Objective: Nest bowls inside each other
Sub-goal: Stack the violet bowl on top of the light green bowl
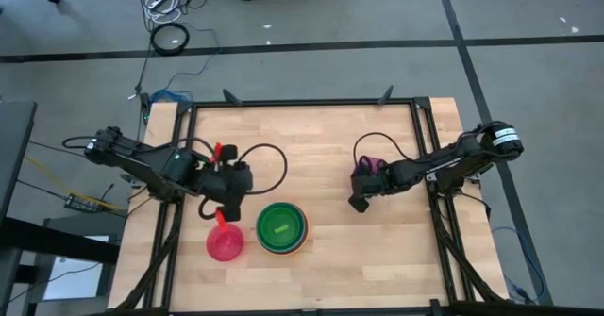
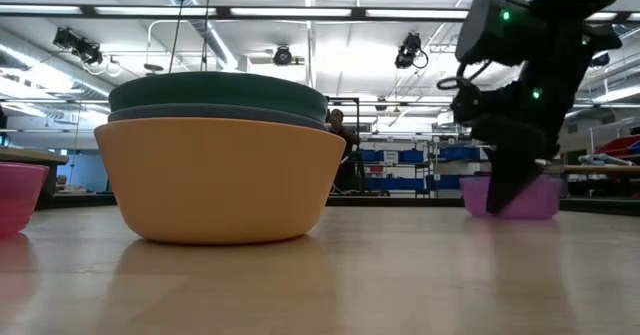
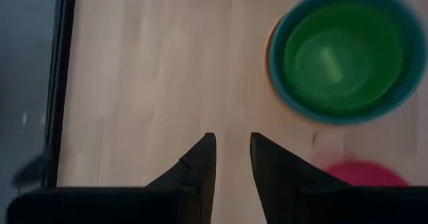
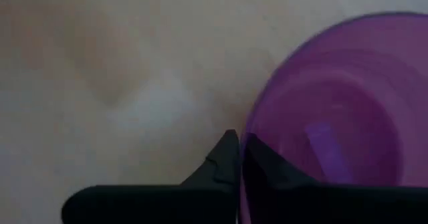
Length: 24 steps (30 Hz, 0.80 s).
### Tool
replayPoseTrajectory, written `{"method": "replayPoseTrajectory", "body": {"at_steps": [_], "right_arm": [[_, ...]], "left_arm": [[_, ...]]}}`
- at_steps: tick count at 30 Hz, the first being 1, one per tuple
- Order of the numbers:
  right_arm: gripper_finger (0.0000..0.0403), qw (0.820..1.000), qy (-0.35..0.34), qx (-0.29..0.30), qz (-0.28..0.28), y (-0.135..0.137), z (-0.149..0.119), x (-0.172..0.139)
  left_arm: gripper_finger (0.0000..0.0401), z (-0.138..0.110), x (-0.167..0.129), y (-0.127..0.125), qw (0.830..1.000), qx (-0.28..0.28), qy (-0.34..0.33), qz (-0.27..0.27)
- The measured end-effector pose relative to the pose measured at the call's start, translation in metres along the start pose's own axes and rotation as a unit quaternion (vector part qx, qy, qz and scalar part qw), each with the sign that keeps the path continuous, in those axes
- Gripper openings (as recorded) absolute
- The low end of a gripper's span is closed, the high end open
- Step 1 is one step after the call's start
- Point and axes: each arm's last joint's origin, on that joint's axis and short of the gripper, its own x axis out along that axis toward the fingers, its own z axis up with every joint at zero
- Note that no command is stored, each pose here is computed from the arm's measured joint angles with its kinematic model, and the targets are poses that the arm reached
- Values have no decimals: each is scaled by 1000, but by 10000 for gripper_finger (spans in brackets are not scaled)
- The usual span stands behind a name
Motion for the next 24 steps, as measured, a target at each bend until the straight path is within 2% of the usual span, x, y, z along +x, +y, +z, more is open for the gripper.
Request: {"method": "replayPoseTrajectory", "body": {"at_steps": [3, 6, 9, 12, 17, 20, 24], "right_arm": [[2, 996, -55, -21, 59, 21, 21, -20], [1, 982, -114, -48, 145, 48, 45, -44], [1, 951, -190, -77, 230, 78, 67, -68], [1, 920, -235, -115, 294, 108, 84, -81], [0, 898, -232, -180, 327, 156, 104, -80], [0, 900, -202, -208, 326, 179, 111, -67], [0, 915, -145, -229, 299, 196, 116, -53]], "left_arm": [[102, -11, -5, 0, 999, -12, 33, 10], [102, -19, -12, -2, 999, -13, 42, 9], [102, -24, -18, -6, 999, -21, 34, 0], [102, -29, -25, -10, 999, -27, 27, -8], [102, -35, -33, -16, 999, -27, -6, 19], [102, -38, -36, -19, 999, -29, -20, 32], [102, -41, -40, -24, 998, -38, -30, 28]]}}
